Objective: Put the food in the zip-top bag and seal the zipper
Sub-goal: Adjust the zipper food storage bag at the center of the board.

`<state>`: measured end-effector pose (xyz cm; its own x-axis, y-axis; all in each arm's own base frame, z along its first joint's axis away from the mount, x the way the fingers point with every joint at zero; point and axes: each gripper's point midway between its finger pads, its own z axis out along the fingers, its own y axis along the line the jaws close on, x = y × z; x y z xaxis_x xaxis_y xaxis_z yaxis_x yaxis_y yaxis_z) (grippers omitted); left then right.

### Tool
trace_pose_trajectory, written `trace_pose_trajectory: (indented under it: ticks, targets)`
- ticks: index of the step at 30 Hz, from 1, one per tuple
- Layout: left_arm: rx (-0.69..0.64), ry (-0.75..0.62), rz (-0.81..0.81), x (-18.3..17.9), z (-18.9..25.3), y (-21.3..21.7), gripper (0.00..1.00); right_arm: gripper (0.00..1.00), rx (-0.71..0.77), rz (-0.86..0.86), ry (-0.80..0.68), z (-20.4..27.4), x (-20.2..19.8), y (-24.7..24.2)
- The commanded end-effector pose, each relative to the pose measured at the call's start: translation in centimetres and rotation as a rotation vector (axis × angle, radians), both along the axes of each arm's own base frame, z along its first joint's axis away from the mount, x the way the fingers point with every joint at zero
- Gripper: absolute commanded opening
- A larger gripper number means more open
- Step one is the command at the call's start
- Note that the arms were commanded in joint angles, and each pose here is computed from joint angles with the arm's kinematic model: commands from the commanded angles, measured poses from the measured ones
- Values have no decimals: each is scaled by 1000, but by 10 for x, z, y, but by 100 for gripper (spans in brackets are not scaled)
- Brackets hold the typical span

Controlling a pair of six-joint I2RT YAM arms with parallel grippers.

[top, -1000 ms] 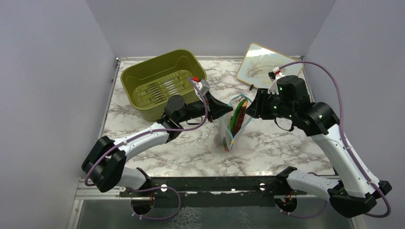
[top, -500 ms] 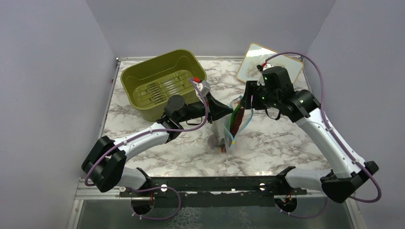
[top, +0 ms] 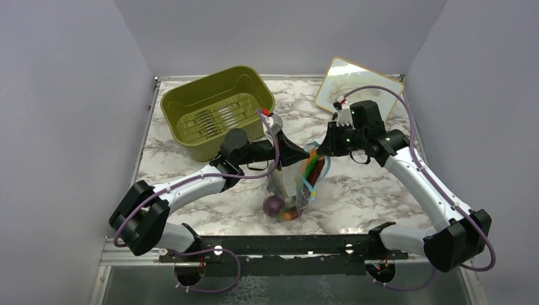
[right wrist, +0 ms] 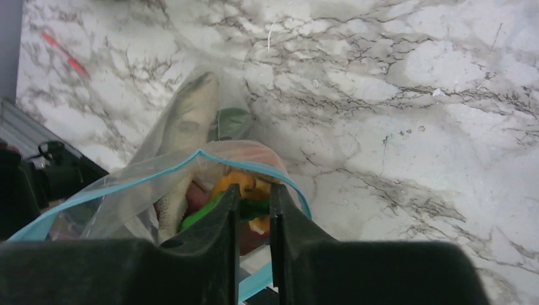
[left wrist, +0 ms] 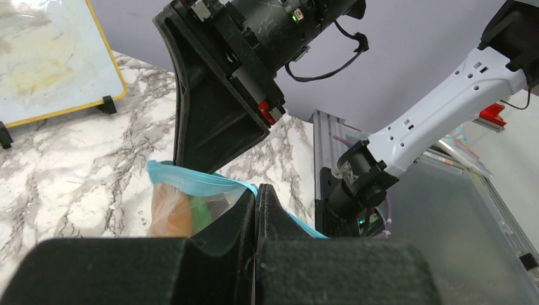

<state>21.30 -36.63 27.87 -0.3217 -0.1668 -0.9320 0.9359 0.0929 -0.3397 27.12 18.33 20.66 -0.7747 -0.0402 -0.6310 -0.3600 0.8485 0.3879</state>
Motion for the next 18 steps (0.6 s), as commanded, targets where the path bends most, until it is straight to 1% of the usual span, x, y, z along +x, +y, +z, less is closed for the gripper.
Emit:
trace_pose_trajectory:
  ticks: [1, 4, 7, 9, 12, 14, 16, 18]
  targets:
    - [-63, -116, -33, -6, 24, -1, 0, 11, 81, 98, -77, 14, -8, 13]
    - [-65, -123, -31, -6, 25, -1, 0, 10, 58, 51, -76, 18, -7, 6]
    - [-66, -125, -44, -8, 27, -2, 0, 5, 95, 4, -48, 23, -9, 7]
    - [-62, -122, -62, -9, 25, -5, 0, 3, 193, -4, 1, 25, -17, 18]
    - [-57, -119, -83, -9, 24, -8, 0, 3, 337, -1, 47, 23, -27, 34]
    - [-57, -119, -88, -9, 24, -9, 0, 6, 374, -38, 57, 18, -26, 35]
    - [-59, -125, -85, -9, 26, -8, 0, 11, 339, -73, 46, 16, -22, 28]
    - [-61, -133, -78, -9, 27, -7, 0, 21, 267, -92, 18, 24, -18, 18]
